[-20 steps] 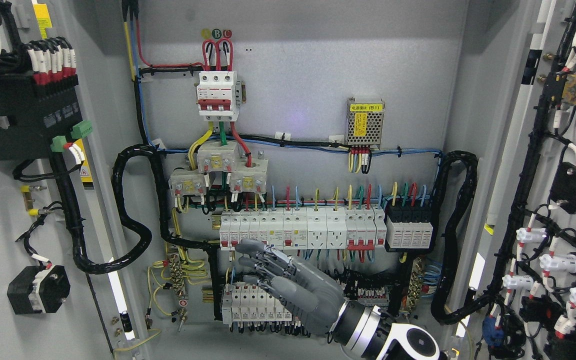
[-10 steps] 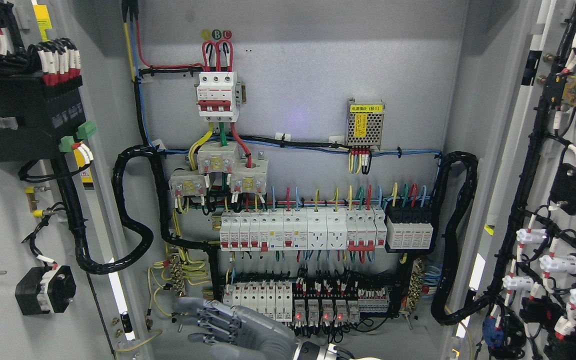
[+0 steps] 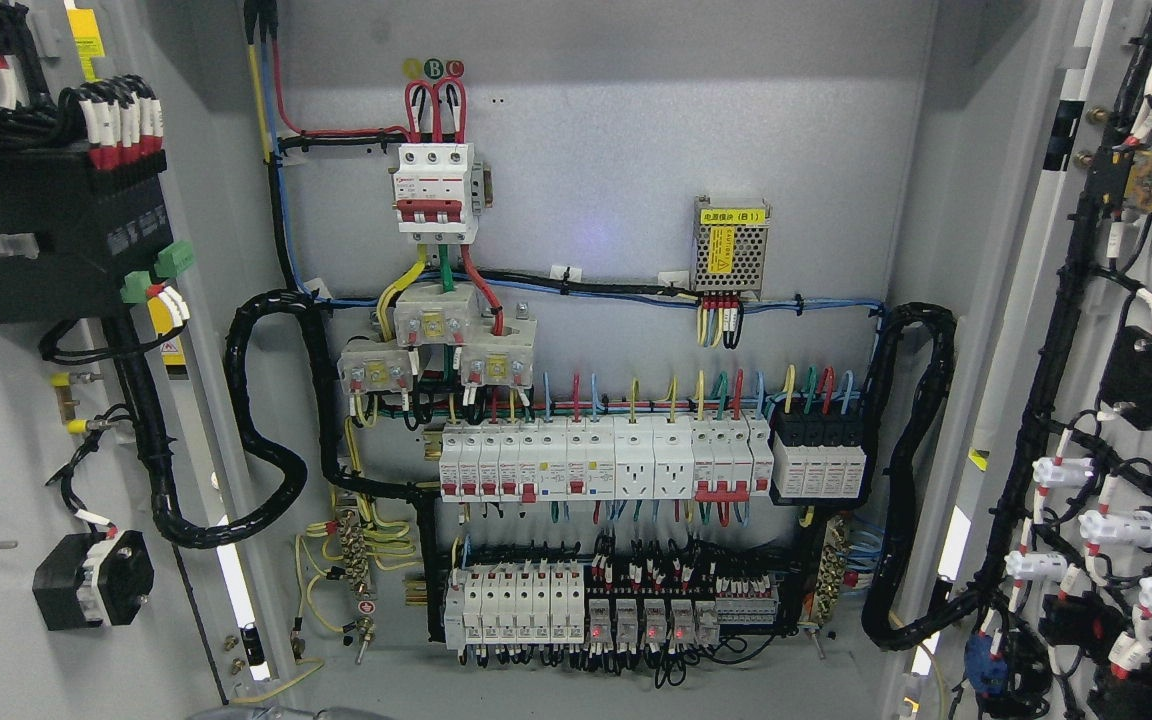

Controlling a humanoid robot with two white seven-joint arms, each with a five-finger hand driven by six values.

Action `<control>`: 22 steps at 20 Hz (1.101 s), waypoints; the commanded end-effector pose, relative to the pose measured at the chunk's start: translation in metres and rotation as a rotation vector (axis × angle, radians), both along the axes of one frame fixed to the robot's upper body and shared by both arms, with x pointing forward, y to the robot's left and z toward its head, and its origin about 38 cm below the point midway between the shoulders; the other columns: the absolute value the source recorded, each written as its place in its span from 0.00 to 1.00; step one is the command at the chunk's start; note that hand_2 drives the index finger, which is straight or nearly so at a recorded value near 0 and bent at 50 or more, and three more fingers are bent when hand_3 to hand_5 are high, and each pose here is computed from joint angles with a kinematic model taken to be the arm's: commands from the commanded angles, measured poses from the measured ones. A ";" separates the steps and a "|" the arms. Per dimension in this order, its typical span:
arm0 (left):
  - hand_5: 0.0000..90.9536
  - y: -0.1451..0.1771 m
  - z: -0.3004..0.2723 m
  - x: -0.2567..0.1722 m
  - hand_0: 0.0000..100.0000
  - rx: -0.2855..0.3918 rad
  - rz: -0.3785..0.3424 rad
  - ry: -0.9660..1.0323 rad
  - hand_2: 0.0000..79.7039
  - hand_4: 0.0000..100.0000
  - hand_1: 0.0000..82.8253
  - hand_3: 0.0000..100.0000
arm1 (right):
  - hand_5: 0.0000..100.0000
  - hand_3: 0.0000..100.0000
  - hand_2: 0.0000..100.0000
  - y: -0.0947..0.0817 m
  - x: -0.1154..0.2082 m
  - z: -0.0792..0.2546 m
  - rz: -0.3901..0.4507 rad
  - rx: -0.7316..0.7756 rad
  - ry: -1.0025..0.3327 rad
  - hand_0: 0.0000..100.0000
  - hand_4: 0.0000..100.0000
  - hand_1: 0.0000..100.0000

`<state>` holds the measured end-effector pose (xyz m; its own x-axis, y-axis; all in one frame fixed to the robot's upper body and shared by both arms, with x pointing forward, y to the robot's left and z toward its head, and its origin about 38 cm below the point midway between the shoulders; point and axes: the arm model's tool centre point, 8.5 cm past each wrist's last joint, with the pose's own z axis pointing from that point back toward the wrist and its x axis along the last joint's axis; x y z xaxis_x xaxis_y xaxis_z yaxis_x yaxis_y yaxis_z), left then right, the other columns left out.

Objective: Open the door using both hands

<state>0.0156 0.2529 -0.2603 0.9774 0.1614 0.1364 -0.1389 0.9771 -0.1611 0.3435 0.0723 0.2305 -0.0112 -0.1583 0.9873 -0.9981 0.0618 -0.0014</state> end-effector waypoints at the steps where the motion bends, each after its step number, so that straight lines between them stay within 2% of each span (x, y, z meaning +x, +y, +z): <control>1: 0.00 0.005 0.000 -0.016 0.12 0.007 0.002 0.021 0.00 0.00 0.67 0.00 | 0.00 0.00 0.04 0.039 -0.036 -0.002 0.120 -0.022 -0.011 0.00 0.00 0.50; 5: 0.00 0.006 0.000 -0.016 0.12 0.007 0.001 0.021 0.00 0.00 0.67 0.00 | 0.00 0.00 0.04 0.040 -0.030 -0.003 0.040 -0.030 0.003 0.00 0.00 0.50; 15: 0.00 0.005 0.000 -0.015 0.12 0.007 0.001 0.019 0.00 0.00 0.67 0.00 | 0.00 0.00 0.04 0.053 -0.033 0.007 0.028 -0.051 -0.043 0.00 0.00 0.50; 19: 0.00 0.006 0.000 -0.016 0.12 0.007 0.001 0.021 0.00 0.00 0.67 0.00 | 0.00 0.00 0.04 0.059 -0.043 0.007 0.089 -0.030 0.021 0.00 0.00 0.50; 22: 0.00 0.006 0.000 -0.016 0.12 0.007 0.001 0.021 0.00 0.00 0.67 0.00 | 0.00 0.00 0.04 0.062 -0.043 0.005 0.066 -0.037 0.035 0.00 0.00 0.50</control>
<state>0.0156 0.2528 -0.2602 0.9774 0.1615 0.1364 -0.1388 0.9770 -0.1621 0.3179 0.1189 0.2407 -0.0019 -0.1387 0.9903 -0.9986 0.0519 0.0054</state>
